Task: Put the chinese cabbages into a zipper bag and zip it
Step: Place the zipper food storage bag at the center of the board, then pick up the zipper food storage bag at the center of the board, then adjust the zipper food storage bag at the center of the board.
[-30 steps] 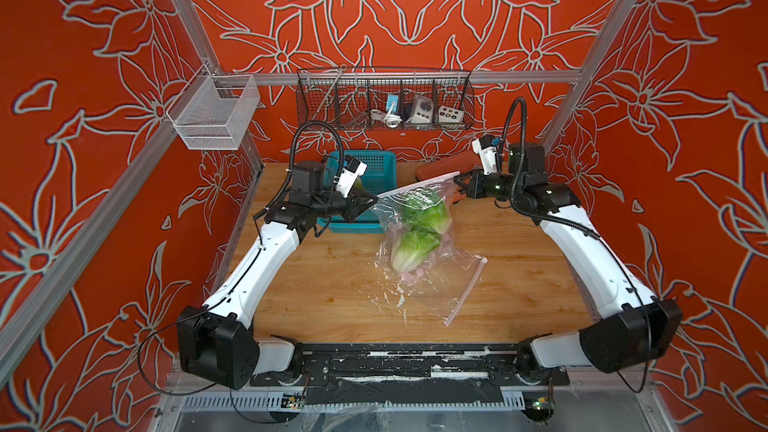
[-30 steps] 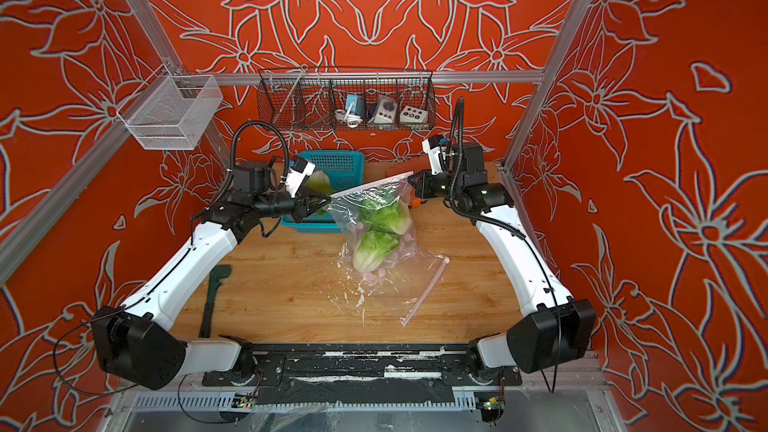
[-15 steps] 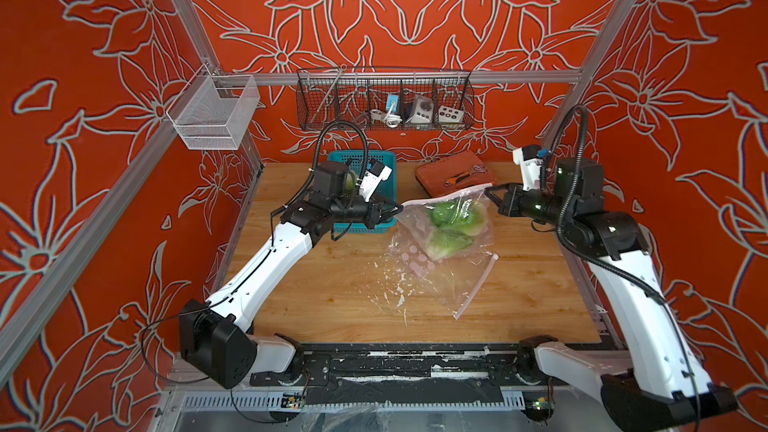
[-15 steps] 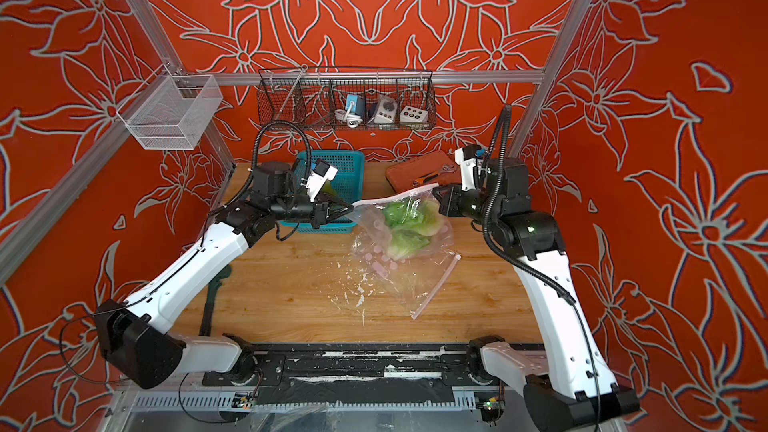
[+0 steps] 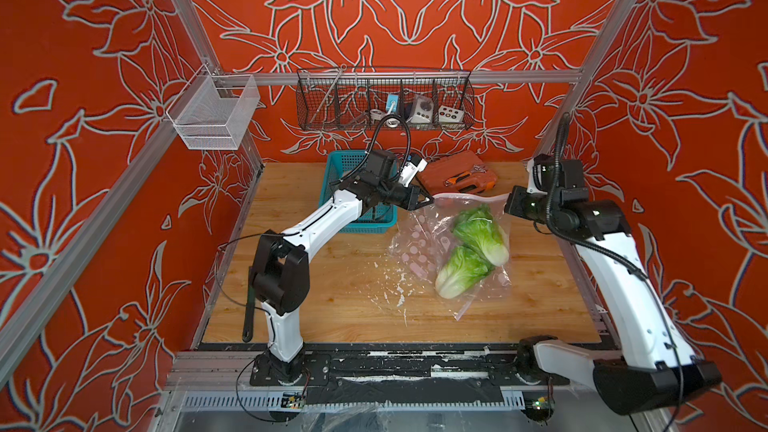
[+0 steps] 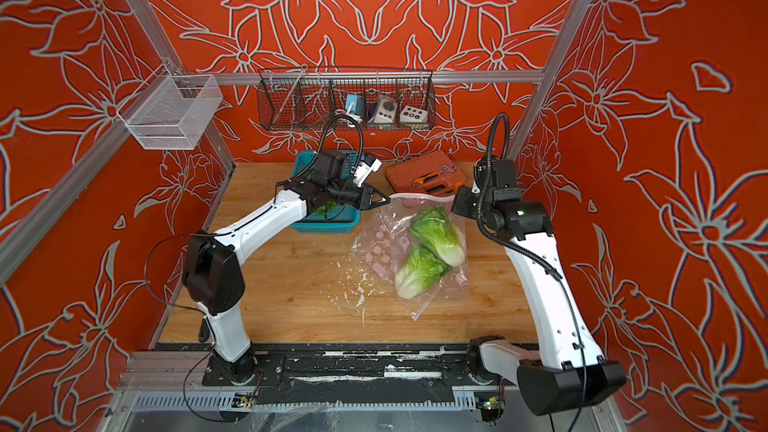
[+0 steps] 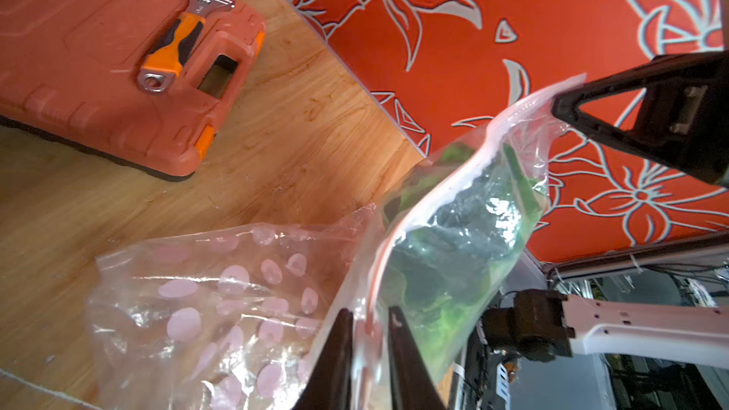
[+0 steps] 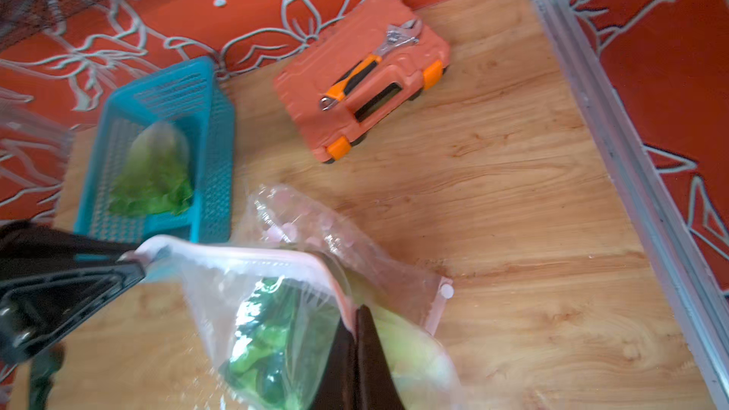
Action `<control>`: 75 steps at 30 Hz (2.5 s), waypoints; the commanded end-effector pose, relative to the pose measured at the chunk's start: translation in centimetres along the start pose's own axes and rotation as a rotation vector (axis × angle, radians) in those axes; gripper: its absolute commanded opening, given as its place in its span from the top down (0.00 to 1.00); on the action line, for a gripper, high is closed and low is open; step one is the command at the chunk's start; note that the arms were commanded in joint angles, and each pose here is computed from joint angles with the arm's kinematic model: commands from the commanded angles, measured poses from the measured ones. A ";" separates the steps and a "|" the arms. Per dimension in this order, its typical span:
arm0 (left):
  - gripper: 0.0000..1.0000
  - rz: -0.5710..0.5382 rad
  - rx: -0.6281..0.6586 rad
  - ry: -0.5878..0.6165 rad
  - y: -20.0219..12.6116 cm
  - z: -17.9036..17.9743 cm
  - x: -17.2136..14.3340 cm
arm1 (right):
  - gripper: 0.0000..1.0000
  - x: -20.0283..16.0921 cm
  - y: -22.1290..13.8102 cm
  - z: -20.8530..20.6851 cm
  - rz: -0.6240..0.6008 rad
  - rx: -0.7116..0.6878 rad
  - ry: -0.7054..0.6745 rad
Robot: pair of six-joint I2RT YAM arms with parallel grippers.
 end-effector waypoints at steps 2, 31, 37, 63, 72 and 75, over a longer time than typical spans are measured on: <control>0.68 0.037 0.103 0.044 -0.7 0.7 1.0 | 0.74 3.0 0.7 0.0 -0.128 -0.062 0.014; 0.40 0.099 0.494 -0.080 0.8 3.5 -16.7 | 0.54 -16.9 14.0 8.0 0.525 0.175 -0.089; 0.60 0.152 0.494 -0.092 2.9 4.1 -18.6 | 0.55 -16.4 15.1 5.2 0.513 0.107 -0.023; 1.00 -0.163 0.791 -0.232 -20.2 2.8 -11.6 | 0.56 -11.4 13.4 -2.2 0.421 -0.005 0.110; 1.00 -0.130 0.929 -0.387 -21.9 5.6 -16.7 | 0.50 -19.9 12.4 3.9 0.623 0.227 0.159; 1.00 -0.105 0.967 -0.396 -22.1 6.1 -17.6 | 0.50 -20.5 13.2 4.3 0.641 0.255 0.167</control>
Point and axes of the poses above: each gripper's point midway between its finger pads, its own y axis out along the fingers, its own z axis along the line the jaws close on, x = y × z, the point moved 4 cm from there along -y, back along the fingers, and after that the axes turned 14 degrees about y, right-handed, at the moved point
